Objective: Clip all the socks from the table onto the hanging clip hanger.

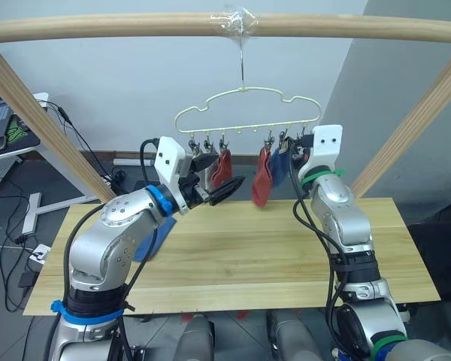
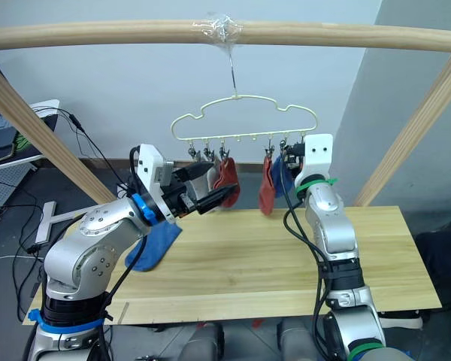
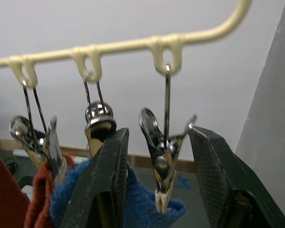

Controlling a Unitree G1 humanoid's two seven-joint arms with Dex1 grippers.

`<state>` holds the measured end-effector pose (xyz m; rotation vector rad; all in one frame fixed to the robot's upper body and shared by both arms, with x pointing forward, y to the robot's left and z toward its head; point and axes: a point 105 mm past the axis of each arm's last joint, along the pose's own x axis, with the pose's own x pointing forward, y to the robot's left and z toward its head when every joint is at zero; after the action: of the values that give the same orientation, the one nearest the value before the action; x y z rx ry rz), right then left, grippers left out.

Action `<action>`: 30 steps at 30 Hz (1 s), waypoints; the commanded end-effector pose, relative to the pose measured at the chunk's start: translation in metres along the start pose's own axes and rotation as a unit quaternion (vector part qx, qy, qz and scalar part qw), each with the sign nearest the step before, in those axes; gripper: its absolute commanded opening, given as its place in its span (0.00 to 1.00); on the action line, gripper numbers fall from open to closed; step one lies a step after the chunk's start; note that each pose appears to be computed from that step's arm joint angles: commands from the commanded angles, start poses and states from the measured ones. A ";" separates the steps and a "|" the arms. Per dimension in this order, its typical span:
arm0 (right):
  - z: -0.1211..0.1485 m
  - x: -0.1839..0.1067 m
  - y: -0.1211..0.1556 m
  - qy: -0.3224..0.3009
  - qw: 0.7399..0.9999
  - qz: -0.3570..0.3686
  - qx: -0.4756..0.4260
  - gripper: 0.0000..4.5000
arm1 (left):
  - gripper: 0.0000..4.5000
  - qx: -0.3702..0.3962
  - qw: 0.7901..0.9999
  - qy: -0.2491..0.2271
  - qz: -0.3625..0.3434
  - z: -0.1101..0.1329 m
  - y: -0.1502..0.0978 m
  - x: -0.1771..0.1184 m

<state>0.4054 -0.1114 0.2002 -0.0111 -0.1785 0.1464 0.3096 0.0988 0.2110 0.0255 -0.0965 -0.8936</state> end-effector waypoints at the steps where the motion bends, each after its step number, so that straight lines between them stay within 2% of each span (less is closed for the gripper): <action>1: 0.019 0.004 0.004 -0.037 0.999 0.004 0.005 0.46 | 1.00 0.020 0.999 -0.024 -0.014 0.018 -0.008 0.002; 9: 0.021 0.010 0.012 -0.039 0.999 0.019 0.013 0.46 | 1.00 0.016 0.998 -0.035 -0.045 0.029 -0.013 0.010; 26: 0.020 0.015 0.005 -0.040 0.999 0.019 0.005 0.46 | 1.00 0.008 0.997 -0.041 -0.060 0.031 -0.021 0.011; 30: 0.017 0.015 0.002 -0.035 0.999 0.018 -0.002 0.25 | 1.00 0.005 0.997 -0.041 -0.061 0.031 -0.021 0.012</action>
<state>0.4177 -0.1044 0.2003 -0.0067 -0.1813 0.1866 0.3043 0.0817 0.2321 -0.0083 -0.1378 -0.9953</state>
